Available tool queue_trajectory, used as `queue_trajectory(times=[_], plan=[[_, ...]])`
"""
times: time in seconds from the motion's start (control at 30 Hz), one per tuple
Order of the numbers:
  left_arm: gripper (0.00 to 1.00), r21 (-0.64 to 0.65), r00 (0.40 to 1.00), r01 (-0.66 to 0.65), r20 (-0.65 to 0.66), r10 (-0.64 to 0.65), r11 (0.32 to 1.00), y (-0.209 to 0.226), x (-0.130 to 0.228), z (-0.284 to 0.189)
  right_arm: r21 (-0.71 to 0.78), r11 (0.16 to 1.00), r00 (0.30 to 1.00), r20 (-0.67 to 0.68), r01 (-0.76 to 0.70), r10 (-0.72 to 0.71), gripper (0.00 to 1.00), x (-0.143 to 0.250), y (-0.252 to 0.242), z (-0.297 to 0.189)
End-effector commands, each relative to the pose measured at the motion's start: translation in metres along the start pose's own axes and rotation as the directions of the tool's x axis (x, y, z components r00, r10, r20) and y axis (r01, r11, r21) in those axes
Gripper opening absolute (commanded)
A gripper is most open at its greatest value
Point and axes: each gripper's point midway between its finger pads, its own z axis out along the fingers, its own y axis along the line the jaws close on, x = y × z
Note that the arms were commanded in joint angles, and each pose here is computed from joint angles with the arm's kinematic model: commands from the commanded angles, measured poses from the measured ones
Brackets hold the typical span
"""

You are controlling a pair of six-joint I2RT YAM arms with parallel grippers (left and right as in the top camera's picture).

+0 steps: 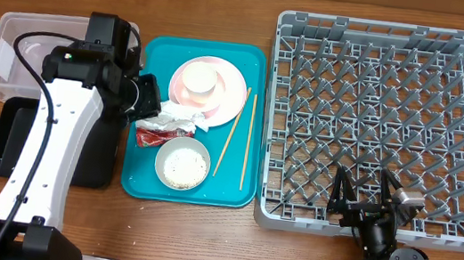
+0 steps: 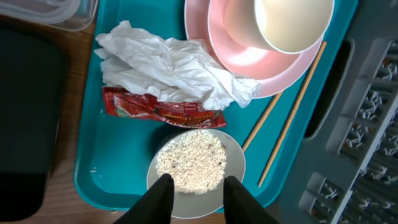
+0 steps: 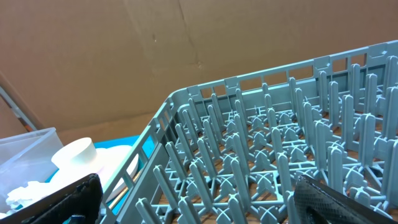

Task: Sort waste into correct bins and load items into the dishwasher
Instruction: 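Reach the left gripper over the teal tray to the white tissue, then close the left gripper on the crumpled white tissue and lift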

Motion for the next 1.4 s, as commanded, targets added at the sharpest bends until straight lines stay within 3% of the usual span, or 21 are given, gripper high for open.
queue_trajectory(times=[0.0,0.2,0.27,0.3,0.83,1.0,1.3,1.37], plan=[[0.33,-0.031,0.986,0.169,0.003,-0.169,0.985,0.002,-0.005,0.006,0.000,1.000,1.000,0.007,0.004,-0.004,1.00,0.001,-0.001,0.000],[0.38,-0.067,0.957,0.283,-0.044,-0.286,0.957,0.000,-0.001,0.027,0.000,1.000,1.000,0.007,0.004,-0.004,1.00,0.001,-0.001,0.000],[0.57,-0.084,0.948,0.305,-0.063,-0.311,0.949,-0.001,0.001,0.037,0.000,1.000,1.000,0.007,0.004,-0.004,1.00,0.001,-0.001,0.000],[0.61,-0.093,0.944,0.315,-0.071,-0.322,0.945,0.000,0.001,0.041,0.000,1.000,1.000,0.007,0.004,-0.004,1.00,0.001,-0.001,0.000],[0.62,-0.132,0.892,0.417,-0.129,-0.433,0.899,0.002,-0.008,0.098,0.000,1.000,1.000,0.007,0.004,-0.004,1.00,0.001,-0.001,0.000],[0.69,-0.131,0.892,0.419,-0.126,-0.434,0.899,0.003,-0.010,0.102,0.000,1.000,1.000,0.007,0.004,-0.004,1.00,0.001,-0.001,0.000],[0.70,-0.180,0.900,0.401,-0.107,-0.423,0.898,0.010,-0.005,0.105,0.000,1.000,1.000,0.007,0.004,-0.004,1.00,0.001,-0.001,0.000],[0.66,-0.196,0.902,0.393,-0.109,-0.419,0.898,0.012,0.000,0.109,0.000,1.000,1.000,0.007,0.004,-0.004,1.00,0.001,-0.001,0.000]])
